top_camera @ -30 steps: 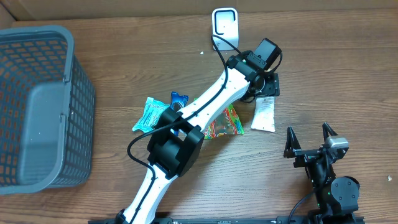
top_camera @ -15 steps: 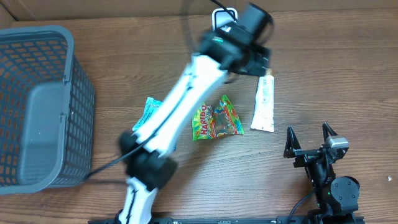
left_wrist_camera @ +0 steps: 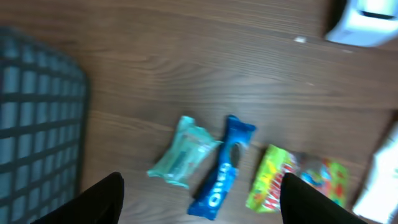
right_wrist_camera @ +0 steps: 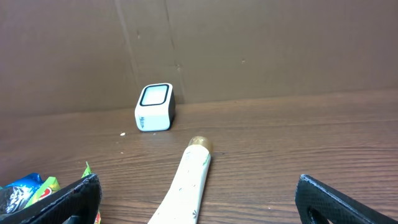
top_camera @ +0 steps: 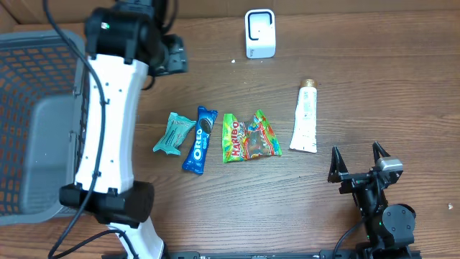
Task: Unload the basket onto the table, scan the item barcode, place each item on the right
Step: 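Release the bottle on the table and retract the left arm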
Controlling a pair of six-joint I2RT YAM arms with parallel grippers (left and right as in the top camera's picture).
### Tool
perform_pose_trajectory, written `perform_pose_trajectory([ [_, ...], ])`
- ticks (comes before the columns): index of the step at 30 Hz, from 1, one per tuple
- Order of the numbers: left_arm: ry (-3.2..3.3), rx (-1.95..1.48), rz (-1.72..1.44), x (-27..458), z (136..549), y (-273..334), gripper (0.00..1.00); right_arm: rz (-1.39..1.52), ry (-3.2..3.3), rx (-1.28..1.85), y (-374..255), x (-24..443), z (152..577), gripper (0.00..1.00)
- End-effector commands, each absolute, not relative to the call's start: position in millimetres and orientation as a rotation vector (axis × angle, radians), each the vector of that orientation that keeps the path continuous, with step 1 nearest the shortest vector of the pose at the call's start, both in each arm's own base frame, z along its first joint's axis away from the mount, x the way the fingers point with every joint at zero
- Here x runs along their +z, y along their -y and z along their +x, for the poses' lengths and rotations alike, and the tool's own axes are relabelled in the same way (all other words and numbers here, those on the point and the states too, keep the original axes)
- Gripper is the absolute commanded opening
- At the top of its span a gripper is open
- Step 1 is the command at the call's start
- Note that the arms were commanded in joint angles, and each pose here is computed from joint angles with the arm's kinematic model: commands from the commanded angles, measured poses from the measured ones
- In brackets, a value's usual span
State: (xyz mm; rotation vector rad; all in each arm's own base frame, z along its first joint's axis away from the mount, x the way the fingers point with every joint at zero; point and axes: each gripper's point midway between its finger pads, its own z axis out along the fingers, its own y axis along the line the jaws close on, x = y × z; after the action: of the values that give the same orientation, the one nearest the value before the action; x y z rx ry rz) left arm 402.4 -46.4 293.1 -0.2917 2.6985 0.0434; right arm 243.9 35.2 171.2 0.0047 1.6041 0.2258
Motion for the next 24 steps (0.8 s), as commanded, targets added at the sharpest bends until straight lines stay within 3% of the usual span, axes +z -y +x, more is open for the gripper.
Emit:
perform_pose_trajectory([
  [1,-2.705,0.085,-0.342,288,406,18,0.73,-0.003,-1.598,0.233,-37,170,244,1.00],
  [13,-2.656,0.125,-0.402,292,414,-9,0.76,-0.003,-1.598,0.233,-37,170,244,1.00],
  [14,-2.649,0.148,-0.407,293,415,-12,0.78,-0.003,-1.598,0.233,-37,170,244,1.00],
  [15,-2.647,0.156,-0.409,293,415,-13,0.99,-0.003,-1.598,0.233,-37,170,244,1.00],
  [24,-2.651,0.139,-0.403,293,415,-10,1.00,-0.003,-1.598,0.233,-37,170,244,1.00],
])
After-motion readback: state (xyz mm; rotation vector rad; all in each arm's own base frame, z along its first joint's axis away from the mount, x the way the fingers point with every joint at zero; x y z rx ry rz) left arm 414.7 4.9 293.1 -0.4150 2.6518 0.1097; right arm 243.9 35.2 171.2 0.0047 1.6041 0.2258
